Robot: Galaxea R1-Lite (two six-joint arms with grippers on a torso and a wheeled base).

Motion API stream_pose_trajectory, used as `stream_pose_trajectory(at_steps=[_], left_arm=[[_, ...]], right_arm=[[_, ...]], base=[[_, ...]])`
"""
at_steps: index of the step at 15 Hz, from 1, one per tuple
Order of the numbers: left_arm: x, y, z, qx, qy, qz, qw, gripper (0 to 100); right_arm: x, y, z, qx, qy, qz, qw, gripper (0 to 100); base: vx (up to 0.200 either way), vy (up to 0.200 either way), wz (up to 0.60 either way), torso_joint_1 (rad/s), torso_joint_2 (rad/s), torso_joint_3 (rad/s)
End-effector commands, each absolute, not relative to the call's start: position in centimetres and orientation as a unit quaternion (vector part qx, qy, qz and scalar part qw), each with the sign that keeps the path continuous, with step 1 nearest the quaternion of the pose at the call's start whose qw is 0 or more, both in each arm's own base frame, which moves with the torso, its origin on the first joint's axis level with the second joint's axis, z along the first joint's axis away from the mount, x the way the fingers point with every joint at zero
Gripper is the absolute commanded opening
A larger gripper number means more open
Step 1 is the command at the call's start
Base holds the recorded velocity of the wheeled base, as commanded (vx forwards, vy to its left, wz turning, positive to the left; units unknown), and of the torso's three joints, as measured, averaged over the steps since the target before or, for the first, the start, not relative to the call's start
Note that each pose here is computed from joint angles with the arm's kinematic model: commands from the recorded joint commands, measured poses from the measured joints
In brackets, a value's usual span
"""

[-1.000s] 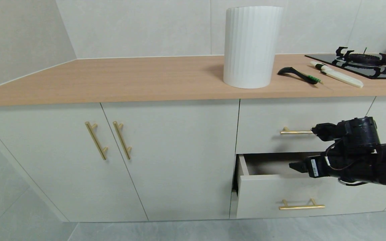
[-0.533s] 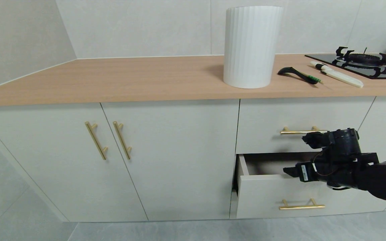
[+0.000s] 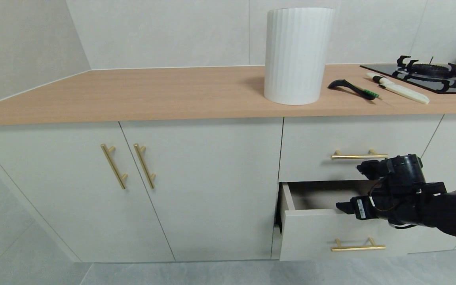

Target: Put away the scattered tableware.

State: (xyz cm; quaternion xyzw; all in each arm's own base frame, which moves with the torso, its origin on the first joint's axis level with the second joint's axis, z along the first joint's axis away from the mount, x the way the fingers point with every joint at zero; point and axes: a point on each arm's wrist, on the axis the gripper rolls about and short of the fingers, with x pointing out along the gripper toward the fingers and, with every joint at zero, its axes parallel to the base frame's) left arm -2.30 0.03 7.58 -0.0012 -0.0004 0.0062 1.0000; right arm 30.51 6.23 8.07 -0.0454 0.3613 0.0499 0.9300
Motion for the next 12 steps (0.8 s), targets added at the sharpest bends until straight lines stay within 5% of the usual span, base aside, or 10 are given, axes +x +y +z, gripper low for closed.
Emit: stream_pose_trajectory(at_steps=[1, 12], left_arm=[[-2.3, 0.0, 7.6, -0.002, 0.000, 0.006, 1.000, 100], [-2.3, 0.0, 7.6, -0.002, 0.000, 0.007, 1.000, 100]], right_arm=[[30.4, 6.2, 8.4, -0.048, 0.370, 0.049, 0.927, 100], [27.9, 6.2, 10.1, -0.073, 0.503, 0.051, 0.859, 100]], base=[[0.000, 0.000, 0.00, 0.000, 0.00, 0.000], [0.000, 0.000, 0.00, 0.000, 0.00, 0.000]])
